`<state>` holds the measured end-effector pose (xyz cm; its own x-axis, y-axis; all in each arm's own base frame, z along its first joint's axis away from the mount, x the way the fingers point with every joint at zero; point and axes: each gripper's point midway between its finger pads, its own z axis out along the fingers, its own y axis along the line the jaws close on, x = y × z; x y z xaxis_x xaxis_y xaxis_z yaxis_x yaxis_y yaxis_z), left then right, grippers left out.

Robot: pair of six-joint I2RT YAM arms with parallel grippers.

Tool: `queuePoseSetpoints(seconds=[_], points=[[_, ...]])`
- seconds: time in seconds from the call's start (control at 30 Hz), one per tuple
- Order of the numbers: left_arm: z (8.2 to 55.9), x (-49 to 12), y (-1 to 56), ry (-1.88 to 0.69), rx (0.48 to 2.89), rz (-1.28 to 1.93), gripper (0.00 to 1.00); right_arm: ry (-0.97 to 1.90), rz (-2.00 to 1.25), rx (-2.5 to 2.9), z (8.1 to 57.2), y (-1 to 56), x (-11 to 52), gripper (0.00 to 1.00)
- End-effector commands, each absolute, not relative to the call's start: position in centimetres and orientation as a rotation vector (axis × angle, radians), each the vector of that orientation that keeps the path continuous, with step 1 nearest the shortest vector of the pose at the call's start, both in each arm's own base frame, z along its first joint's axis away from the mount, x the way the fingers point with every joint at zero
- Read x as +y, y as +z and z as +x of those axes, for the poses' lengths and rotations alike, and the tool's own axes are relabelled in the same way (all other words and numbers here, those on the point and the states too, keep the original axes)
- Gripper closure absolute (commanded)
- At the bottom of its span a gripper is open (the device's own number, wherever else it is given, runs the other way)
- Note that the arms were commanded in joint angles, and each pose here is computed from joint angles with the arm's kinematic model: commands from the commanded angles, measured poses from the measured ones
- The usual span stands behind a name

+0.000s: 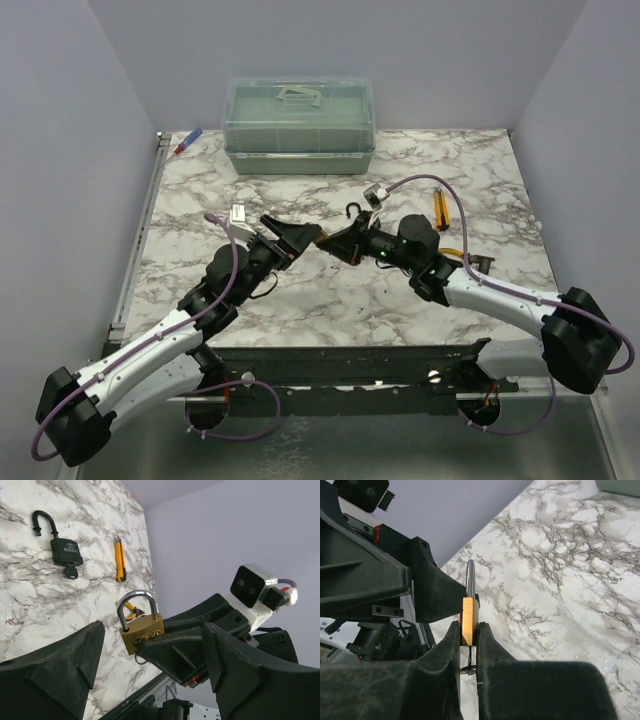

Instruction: Unlock with the key

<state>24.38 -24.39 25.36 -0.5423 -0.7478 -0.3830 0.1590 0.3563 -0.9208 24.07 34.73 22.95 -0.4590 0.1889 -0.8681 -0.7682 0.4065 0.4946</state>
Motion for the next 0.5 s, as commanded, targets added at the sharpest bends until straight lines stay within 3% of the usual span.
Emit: queuePoseSetpoints(seconds=[0.0, 0.47], points=[[23.5, -22.9, 26.6, -1.305, 1.675, -0.484, 0.16, 1.257, -0.554, 1.636, 22.7, 24.8, 34.2, 1.00], [22.4, -23.5, 27.0, -1.349, 1.692, -0.414, 0.34, 1.322, -0.677, 1.607, 20.1, 25.1, 34.0, 1.00]])
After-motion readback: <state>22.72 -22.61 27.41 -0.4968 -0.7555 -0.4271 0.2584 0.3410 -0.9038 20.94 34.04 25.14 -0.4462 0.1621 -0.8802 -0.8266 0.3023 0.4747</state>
